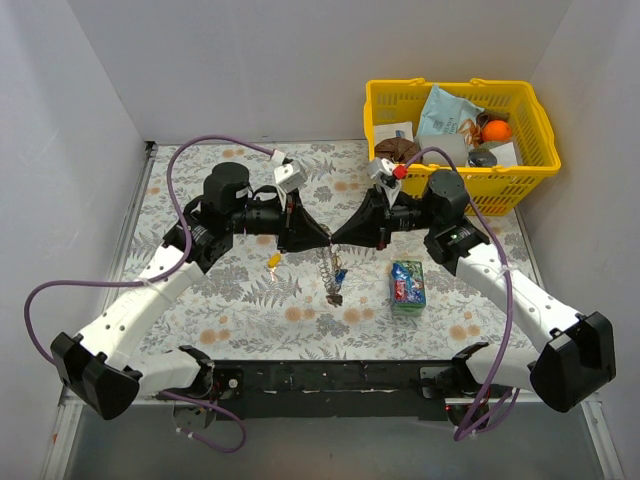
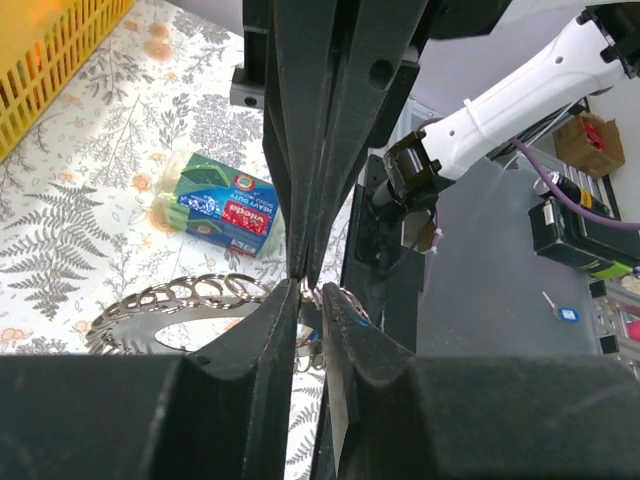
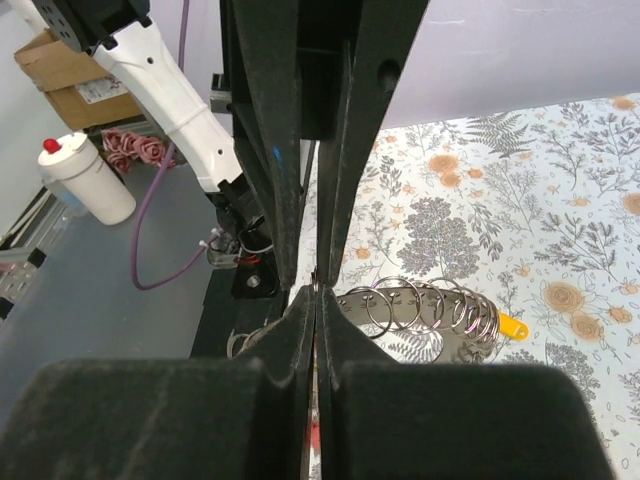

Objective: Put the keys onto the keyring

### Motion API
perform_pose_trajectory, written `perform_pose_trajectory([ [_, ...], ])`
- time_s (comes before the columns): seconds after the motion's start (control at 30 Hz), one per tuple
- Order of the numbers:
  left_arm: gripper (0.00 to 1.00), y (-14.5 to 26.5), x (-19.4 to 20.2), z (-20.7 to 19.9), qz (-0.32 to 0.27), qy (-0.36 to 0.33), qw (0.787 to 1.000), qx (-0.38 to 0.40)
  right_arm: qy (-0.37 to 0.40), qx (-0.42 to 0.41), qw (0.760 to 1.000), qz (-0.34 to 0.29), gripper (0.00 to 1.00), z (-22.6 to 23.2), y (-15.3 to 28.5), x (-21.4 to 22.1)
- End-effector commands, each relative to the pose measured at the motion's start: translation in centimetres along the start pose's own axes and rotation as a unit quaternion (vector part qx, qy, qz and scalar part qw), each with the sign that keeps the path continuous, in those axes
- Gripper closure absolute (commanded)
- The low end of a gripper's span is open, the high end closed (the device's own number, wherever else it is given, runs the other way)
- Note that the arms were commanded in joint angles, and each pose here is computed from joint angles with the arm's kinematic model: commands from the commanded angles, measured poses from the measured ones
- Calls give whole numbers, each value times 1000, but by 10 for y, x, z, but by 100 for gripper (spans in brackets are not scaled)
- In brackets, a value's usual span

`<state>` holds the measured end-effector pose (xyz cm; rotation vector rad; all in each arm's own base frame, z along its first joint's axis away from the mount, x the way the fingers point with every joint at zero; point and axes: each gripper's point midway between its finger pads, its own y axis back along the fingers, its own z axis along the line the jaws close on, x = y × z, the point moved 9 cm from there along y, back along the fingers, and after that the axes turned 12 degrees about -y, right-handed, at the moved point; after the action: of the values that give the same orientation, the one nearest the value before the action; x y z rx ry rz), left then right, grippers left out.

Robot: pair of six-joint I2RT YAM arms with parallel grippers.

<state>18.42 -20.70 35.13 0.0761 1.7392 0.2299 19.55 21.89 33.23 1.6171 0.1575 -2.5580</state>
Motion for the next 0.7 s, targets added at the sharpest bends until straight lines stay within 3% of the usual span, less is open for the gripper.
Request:
perform_pose_trajectory([
  [0.0,80,11,-29,-13,-81,-49,995,-16,33,3,998,-58,99,16,2,-9],
  [0.07,74,13,-29,-17,-102,-35,994,-23,47,-1,994,-95,99,24,4,-12],
  [0.17,50,13,-37,-18,-136,-35,990,-23,58,-11,988,-141,99,33,6,-17],
  [0.2,31,13,-41,-17,-147,-39,988,-24,75,-17,984,-162,99,38,7,-22],
  [0.27,23,11,-41,-14,-154,-34,987,-25,68,-21,982,-178,99,42,8,-22],
  [0.5,23,10,-44,-17,-185,-36,981,36,91,-23,964,-249,99,58,15,-35],
  [0.67,31,10,-45,-18,-189,-31,980,57,95,-36,959,-264,99,64,15,-40],
])
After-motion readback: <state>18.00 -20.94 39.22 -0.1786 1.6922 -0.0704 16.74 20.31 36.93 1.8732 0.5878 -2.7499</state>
